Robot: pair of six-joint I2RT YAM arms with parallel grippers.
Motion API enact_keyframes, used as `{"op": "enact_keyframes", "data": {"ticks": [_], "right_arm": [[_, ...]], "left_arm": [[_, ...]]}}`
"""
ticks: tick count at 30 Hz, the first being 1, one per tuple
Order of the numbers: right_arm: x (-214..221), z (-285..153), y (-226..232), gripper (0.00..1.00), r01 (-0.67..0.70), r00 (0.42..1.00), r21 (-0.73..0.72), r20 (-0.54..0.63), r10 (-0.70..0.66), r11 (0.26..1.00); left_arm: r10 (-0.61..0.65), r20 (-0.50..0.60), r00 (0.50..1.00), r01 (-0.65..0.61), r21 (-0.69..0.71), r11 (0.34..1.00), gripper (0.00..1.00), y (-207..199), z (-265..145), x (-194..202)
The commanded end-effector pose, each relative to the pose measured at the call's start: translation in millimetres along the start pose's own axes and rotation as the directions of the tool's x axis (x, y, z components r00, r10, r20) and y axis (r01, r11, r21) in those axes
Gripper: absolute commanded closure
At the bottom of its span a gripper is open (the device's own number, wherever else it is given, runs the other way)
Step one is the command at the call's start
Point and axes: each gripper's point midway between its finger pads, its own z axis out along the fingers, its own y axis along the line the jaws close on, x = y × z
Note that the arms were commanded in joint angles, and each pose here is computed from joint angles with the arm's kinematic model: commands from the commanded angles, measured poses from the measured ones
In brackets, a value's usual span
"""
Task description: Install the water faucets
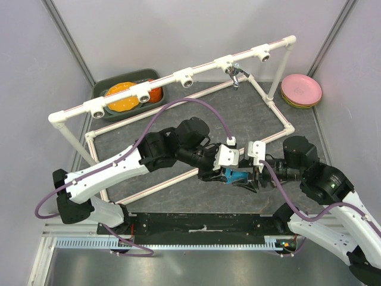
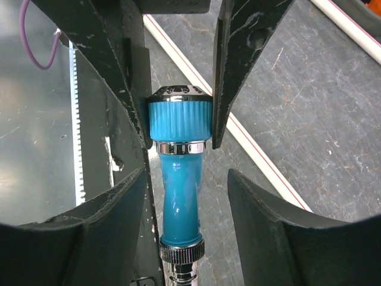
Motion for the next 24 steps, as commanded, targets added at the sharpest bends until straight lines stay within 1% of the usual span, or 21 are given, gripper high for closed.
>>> {"op": "enact_keyframes", "data": {"ticks": [1, 7, 10, 11, 13, 15, 16, 18, 19, 20, 21, 23, 24], "right_arm": [[-3.0, 5.4, 0.7, 0.37, 0.028, 0.999, -0.019, 0.018, -0.027, 0.999], [2.6, 8.1, 1.3, 0.41, 0.018, 1.000, -0.021, 0.004, -0.018, 1.000], [2.0, 8.8, 0.6, 0.48, 0.020, 1.000, -0.020, 0.004, -0.020, 1.000], [2.1, 8.8, 0.5, 0.51, 0.021, 1.000, -0.018, 0.003, -0.021, 1.000], [2.3, 8.9, 0.2, 0.56, 0.022, 1.000, -0.015, 0.001, -0.022, 1.000], [2.1, 8.2, 0.3, 0.71, 0.024, 1.000, -0.012, 0.006, -0.024, 1.000], [0.9, 7.7, 1.0, 0.86, 0.025, 1.000, -0.013, 0.013, -0.025, 1.000], [-0.7, 7.2, 0.8, 0.99, 0.025, 0.999, -0.009, 0.021, -0.025, 1.000], [-1.8, 6.9, 0.1, 1.00, 0.027, 0.999, -0.004, 0.025, -0.027, 1.000], [-2.1, 6.9, -0.6, 1.00, 0.022, 0.999, 0.001, 0.027, -0.022, 1.000], [-2.3, 7.6, -1.3, 1.00, 0.021, 0.999, 0.003, 0.027, -0.021, 1.000], [-4.2, 8.4, -3.5, 1.00, 0.012, 0.999, 0.016, 0.037, -0.013, 1.000], [-3.8, 8.8, -4.2, 1.00, 0.007, 0.999, 0.021, 0.039, -0.007, 1.000]], "left_arm": [[0.017, 0.081, 0.997, -0.017, -0.002, 1.000, 0.98, 2.1, -6.1, -29.2], [0.013, 0.080, 0.997, -0.012, -0.007, 1.000, 0.98, 3.4, -5.2, -30.3], [0.005, 0.083, 0.997, -0.005, 0.001, 1.000, 0.98, 3.5, -3.5, -31.3], [0.005, 0.083, 0.997, -0.005, 0.001, 1.000, 0.98, 4.0, -3.0, -31.7], [0.000, 0.078, 0.997, 0.000, 0.000, 1.000, 0.98, 4.8, -1.4, -30.3], [0.003, 0.077, 0.997, -0.003, -0.001, 1.000, 0.98, 5.2, -1.4, -30.2], [0.001, 0.074, 0.997, -0.001, -0.003, 1.000, 0.98, 5.4, -1.0, -28.8], [-0.005, 0.065, 0.998, 0.006, -0.016, 1.000, 0.98, 7.2, -0.9, -26.4], [-0.006, 0.063, 0.998, 0.008, -0.025, 1.000, 0.98, 8.3, -1.8, -26.0], [-0.007, 0.062, 0.998, 0.009, -0.039, 0.999, 0.94, 9.8, -3.6, -25.8], [-0.008, 0.056, 0.998, 0.012, -0.071, 0.997, 0.83, 14.6, -5.4, -24.8], [-0.010, 0.053, 0.999, 0.017, -0.118, 0.993, 0.67, 20.4, -10.2, -22.6], [-0.006, 0.058, 0.998, 0.016, -0.172, 0.985, 0.53, 25.7, -19.2, -24.3]]}}
